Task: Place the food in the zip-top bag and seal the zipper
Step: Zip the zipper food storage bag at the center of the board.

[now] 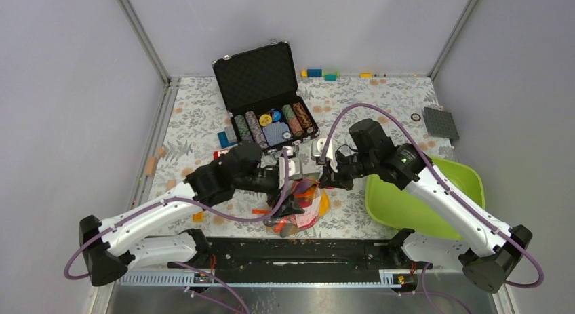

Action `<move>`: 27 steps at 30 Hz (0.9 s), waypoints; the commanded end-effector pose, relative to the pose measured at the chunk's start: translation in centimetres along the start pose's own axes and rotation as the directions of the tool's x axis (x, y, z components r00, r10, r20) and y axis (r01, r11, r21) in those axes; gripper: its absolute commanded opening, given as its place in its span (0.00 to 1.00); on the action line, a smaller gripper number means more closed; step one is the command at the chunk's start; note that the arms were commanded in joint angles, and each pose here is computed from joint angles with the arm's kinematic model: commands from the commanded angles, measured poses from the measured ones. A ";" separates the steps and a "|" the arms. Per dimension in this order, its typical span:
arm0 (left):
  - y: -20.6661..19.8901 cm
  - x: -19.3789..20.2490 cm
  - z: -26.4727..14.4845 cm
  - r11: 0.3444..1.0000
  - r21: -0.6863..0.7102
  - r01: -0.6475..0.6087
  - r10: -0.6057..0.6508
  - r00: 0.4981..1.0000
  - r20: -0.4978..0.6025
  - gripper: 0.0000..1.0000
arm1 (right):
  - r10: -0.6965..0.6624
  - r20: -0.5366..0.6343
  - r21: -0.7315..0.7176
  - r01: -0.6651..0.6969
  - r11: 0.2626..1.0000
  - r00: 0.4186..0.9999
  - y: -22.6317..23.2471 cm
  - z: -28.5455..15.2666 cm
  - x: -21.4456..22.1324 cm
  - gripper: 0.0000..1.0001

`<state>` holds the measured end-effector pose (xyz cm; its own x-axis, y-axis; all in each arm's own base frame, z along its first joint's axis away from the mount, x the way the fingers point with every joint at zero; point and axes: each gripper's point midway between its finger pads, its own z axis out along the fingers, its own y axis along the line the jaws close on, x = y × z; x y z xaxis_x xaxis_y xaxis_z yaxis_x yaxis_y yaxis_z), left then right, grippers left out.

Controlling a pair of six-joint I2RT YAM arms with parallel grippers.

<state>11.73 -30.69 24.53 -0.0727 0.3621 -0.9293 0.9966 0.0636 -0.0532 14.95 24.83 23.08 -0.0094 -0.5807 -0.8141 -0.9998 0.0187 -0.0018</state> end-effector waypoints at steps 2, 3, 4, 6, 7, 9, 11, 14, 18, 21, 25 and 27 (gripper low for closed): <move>-2.3 -3.9 1.2 0.990 0.124 -0.069 0.053 0.990 0.133 0.99 | 0.047 0.026 0.076 -0.048 0.996 0.999 -0.1 -0.8 -0.4 0.00; -2.1 -4.0 1.5 0.992 0.107 -0.063 0.048 0.989 0.137 0.99 | 0.049 0.030 0.077 -0.052 0.996 0.998 0.0 -0.8 -0.4 0.00; -1.8 -4.0 1.8 0.994 0.093 -0.059 0.046 0.990 0.137 0.99 | 0.047 0.038 0.074 -0.050 0.996 0.998 0.1 -0.9 -0.5 0.00; -1.3 -3.8 2.3 0.996 0.071 -0.053 0.044 0.990 0.131 0.99 | 0.037 0.056 0.063 -0.041 0.997 0.998 0.4 -0.9 -0.7 0.00; -1.1 -3.7 2.7 0.997 0.065 -0.052 0.043 0.991 0.126 0.99 | 0.033 0.064 0.055 -0.037 0.998 0.997 0.7 -0.9 -0.7 0.00; -0.8 -3.5 3.3 0.997 0.057 -0.051 0.045 0.993 0.113 0.99 | 0.024 0.080 0.041 -0.028 0.999 0.996 1.0 -1.0 -1.1 0.00; -0.5 -3.5 4.0 0.997 0.050 -0.050 0.045 0.994 0.099 0.99 | 0.027 0.087 0.034 -0.030 0.999 0.996 1.2 -1.1 -1.3 0.00; -0.7 -3.3 4.6 0.996 0.069 -0.061 0.055 0.996 0.075 0.99 | 0.047 0.082 0.072 -0.053 0.996 0.995 0.7 -1.4 -1.3 0.00; -0.4 -2.8 4.9 0.996 0.048 -0.077 0.075 0.996 0.051 0.98 | 0.027 0.102 0.041 -0.032 0.999 0.994 1.6 -1.8 -1.7 0.00; -0.1 -2.4 4.8 0.996 0.028 -0.090 0.089 0.995 0.036 0.63 | -0.005 0.093 0.001 0.005 1.000 0.996 2.6 -2.0 -1.2 0.00; 0.5 -2.0 4.5 0.994 -0.007 -0.105 0.105 0.994 0.022 0.32 | -0.023 0.042 -0.044 0.025 0.999 0.999 3.4 -2.1 0.0 0.00; 0.6 -1.9 4.4 0.994 -0.013 -0.108 0.109 0.994 0.019 0.00 | -0.023 0.025 -0.055 0.024 0.998 0.999 3.5 -2.0 0.3 0.00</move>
<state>11.67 -35.18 22.22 -0.0045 0.4016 -0.9158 1.0000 -0.0012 -0.0055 12.49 22.86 22.99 -0.0759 -0.5776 -0.8128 -0.9969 0.0625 0.0487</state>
